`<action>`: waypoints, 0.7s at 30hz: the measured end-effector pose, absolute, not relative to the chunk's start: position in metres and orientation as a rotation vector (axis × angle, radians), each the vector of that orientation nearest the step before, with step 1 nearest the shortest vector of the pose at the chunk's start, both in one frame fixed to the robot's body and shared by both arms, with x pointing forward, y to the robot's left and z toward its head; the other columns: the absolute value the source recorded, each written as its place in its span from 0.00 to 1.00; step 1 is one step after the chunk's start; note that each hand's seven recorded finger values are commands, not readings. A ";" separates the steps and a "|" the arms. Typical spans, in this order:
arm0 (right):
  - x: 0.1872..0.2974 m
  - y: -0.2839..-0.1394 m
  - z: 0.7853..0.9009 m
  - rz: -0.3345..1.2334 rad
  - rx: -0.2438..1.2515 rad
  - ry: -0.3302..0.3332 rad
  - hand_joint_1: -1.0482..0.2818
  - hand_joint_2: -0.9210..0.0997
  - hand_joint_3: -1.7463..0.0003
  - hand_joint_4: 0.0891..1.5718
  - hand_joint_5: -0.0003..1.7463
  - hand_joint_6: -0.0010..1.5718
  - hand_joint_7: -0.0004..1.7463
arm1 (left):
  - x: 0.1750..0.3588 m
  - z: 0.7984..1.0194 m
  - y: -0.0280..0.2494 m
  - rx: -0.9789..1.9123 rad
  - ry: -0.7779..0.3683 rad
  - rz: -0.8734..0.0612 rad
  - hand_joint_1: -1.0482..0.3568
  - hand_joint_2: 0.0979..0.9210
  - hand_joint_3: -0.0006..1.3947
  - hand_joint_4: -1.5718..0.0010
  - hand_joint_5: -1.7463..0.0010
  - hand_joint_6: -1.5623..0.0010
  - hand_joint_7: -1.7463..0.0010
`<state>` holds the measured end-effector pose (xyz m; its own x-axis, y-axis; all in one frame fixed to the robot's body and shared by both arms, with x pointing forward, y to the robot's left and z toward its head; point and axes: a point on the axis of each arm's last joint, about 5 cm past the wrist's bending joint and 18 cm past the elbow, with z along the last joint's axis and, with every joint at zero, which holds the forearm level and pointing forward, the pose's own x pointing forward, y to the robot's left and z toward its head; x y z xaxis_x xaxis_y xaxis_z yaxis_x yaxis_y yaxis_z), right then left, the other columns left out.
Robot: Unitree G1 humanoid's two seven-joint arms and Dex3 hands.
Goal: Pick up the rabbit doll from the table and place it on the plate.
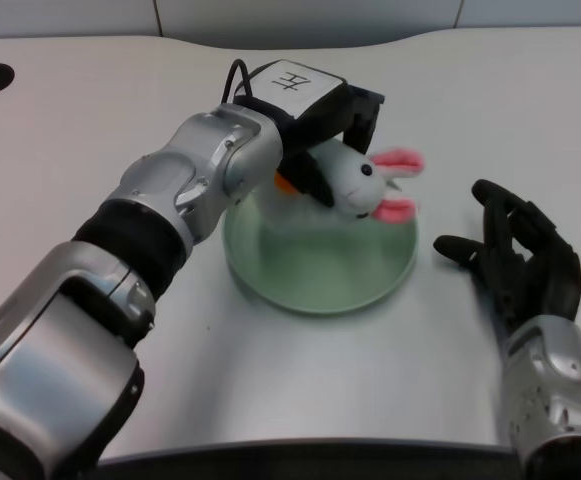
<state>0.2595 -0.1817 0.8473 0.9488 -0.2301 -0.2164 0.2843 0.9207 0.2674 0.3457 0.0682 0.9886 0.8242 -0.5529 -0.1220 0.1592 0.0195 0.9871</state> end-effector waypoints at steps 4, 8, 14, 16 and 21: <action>0.260 -0.182 0.847 -0.263 0.301 0.182 0.56 0.00 0.83 0.44 0.57 0.46 0.27 | 0.347 0.988 0.071 1.493 -0.296 -0.597 0.17 0.94 0.01 0.81 0.67 0.69 0.89; 0.259 -0.182 0.847 -0.264 0.301 0.181 0.56 0.00 0.83 0.44 0.57 0.46 0.27 | 0.348 0.989 0.074 1.522 -0.259 -0.615 0.03 0.99 0.04 0.97 0.84 0.87 0.98; 0.259 -0.182 0.847 -0.264 0.301 0.182 0.56 0.00 0.82 0.44 0.58 0.45 0.27 | 0.348 0.995 0.076 1.533 -0.244 -0.635 0.00 1.00 0.11 1.00 1.00 1.00 1.00; 0.259 -0.182 0.847 -0.264 0.300 0.183 0.56 0.00 0.82 0.43 0.57 0.45 0.27 | 0.349 1.000 0.078 1.513 -0.263 -0.622 0.00 1.00 0.12 1.00 1.00 1.00 1.00; 0.260 -0.182 0.847 -0.263 0.295 0.184 0.57 0.00 0.82 0.43 0.57 0.45 0.26 | 0.351 1.016 0.088 1.467 -0.293 -0.578 0.01 1.00 0.14 1.00 1.00 1.00 1.00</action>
<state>0.2597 -0.1821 0.8471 0.9491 -0.2284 -0.2169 0.2819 0.9231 0.2616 0.3505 0.0885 1.0160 0.8313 -0.5330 -0.1575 0.1873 0.0019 0.9823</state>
